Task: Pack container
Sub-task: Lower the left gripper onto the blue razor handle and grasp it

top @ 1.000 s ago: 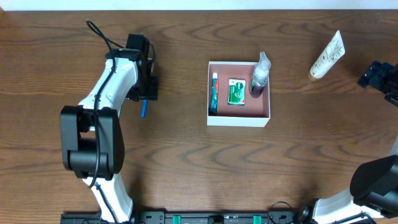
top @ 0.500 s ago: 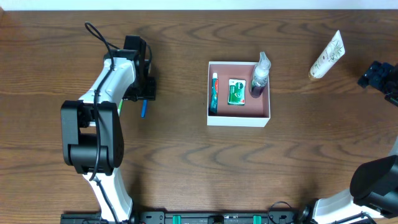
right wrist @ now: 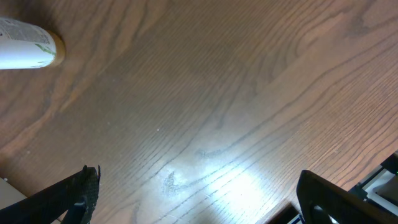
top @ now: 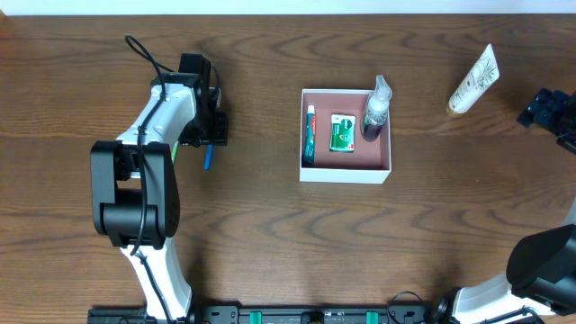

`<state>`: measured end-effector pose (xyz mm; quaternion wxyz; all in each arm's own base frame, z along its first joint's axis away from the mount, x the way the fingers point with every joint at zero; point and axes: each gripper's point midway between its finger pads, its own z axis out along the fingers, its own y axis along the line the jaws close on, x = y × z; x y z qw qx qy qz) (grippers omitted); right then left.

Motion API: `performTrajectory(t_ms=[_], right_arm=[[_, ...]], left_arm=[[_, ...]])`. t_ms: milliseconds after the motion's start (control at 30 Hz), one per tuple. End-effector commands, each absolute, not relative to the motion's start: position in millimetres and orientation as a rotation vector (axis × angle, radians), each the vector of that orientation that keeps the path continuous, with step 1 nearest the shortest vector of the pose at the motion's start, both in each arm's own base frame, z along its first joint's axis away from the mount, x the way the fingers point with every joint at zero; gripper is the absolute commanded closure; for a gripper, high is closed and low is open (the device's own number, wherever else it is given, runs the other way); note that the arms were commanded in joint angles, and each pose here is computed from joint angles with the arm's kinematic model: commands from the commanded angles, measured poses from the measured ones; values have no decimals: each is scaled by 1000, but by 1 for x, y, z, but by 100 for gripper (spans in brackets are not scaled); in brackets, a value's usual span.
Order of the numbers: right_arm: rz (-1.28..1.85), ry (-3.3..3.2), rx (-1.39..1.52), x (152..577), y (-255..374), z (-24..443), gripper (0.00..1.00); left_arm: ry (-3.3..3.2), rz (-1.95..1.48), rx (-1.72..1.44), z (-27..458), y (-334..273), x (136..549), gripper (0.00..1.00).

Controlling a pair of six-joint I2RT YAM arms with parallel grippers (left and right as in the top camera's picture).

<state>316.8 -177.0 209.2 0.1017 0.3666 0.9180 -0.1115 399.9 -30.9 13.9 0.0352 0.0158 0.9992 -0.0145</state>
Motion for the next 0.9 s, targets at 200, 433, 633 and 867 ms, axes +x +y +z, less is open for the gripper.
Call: performTrajectory(t_ms=[200,433,633,867], right_arm=[[-333,2699,1108,316,-179,209,1],[-333,2699,1108,316,-179,209,1],[-333,2699,1108,316,-179,209,1],[-333,2699,1108,316,-179,209,1]], left_arm=[[3098,-67,67,3,-31,396,43],[3097,-63,67,2,-31,397,43],[3099,-62,67,1,-31,397,43],[3108,-61,67,-3,-31,396,43]])
